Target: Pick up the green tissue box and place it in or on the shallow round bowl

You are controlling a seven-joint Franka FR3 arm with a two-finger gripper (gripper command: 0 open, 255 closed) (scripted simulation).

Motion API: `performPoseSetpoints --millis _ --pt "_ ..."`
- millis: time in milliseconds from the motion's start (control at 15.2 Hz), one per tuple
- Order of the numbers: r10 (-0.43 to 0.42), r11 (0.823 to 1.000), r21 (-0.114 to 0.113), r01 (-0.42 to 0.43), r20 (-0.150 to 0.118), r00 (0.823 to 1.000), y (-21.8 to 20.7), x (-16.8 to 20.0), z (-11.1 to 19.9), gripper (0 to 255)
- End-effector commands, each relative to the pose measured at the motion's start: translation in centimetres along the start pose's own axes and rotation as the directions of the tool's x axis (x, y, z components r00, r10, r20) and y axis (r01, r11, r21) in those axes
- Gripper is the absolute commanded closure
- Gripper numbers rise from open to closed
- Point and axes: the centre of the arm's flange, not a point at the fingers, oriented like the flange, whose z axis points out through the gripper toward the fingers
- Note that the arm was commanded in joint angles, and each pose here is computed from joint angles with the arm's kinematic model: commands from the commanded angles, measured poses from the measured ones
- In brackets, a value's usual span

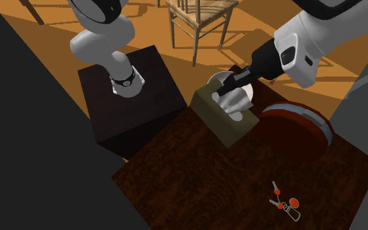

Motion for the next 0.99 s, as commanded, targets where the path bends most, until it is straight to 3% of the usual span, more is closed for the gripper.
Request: performPoseSetpoints --millis 0,726,924 --pt "0.001 1.0 0.0 -0.001 0.0 1.0 -1.6 -1.8 -1.0 255" --pt "0.001 1.0 0.0 -0.001 0.0 1.0 -10.3 -11.9 -6.5 255" --pt "0.001 1.0 0.0 -0.001 0.0 1.0 -11.0 -11.5 -5.1 255"
